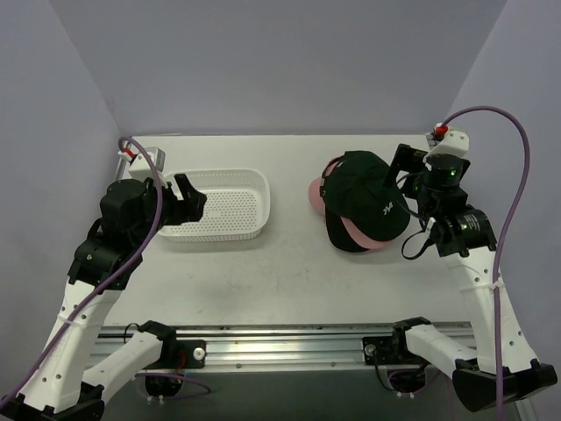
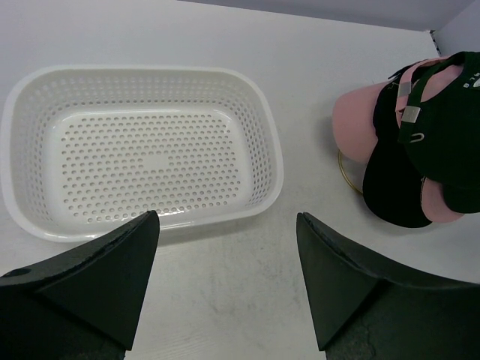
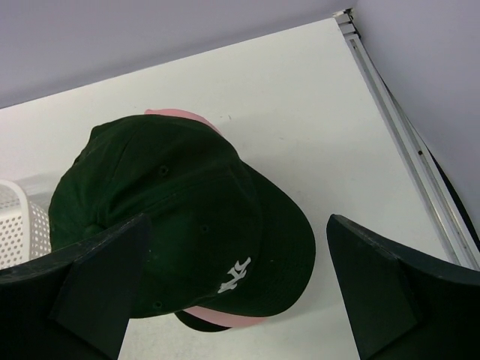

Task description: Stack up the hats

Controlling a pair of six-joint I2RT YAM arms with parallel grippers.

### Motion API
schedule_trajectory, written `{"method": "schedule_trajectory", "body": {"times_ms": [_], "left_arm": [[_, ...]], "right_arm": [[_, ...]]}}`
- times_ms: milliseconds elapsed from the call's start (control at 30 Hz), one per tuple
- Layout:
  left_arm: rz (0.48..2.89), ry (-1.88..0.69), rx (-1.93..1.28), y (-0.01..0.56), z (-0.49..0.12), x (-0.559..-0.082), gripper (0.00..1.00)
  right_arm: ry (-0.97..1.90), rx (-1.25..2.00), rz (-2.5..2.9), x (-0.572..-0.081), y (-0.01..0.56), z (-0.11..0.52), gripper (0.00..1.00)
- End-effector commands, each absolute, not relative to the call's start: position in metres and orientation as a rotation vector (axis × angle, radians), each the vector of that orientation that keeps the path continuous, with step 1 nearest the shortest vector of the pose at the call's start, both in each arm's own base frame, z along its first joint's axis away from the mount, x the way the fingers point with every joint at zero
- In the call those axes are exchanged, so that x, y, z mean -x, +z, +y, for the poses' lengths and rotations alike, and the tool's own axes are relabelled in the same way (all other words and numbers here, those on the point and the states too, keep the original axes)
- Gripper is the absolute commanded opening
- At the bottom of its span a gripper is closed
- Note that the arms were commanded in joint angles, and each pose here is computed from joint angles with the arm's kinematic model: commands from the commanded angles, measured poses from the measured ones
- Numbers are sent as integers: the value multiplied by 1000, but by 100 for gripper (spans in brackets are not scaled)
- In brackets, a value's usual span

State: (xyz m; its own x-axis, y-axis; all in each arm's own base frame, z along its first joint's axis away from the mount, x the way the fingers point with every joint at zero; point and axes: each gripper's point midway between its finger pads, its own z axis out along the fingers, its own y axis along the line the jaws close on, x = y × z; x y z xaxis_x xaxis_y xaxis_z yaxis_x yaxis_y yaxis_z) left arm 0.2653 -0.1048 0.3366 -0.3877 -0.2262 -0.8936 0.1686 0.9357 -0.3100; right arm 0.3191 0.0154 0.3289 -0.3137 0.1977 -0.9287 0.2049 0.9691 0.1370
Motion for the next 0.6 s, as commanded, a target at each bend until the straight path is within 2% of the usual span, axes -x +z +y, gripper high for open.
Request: {"method": "schedule_trajectory", "body": {"times_ms": [0, 567], "left_arm": [[1886, -432, 61, 347, -105, -266, 83], [1904, -432, 72, 338, -105, -267, 84]], "right_arm": [[-47, -357, 1870, -315, 330, 6, 100], [-9, -329, 1906, -321, 316, 17, 100]]}}
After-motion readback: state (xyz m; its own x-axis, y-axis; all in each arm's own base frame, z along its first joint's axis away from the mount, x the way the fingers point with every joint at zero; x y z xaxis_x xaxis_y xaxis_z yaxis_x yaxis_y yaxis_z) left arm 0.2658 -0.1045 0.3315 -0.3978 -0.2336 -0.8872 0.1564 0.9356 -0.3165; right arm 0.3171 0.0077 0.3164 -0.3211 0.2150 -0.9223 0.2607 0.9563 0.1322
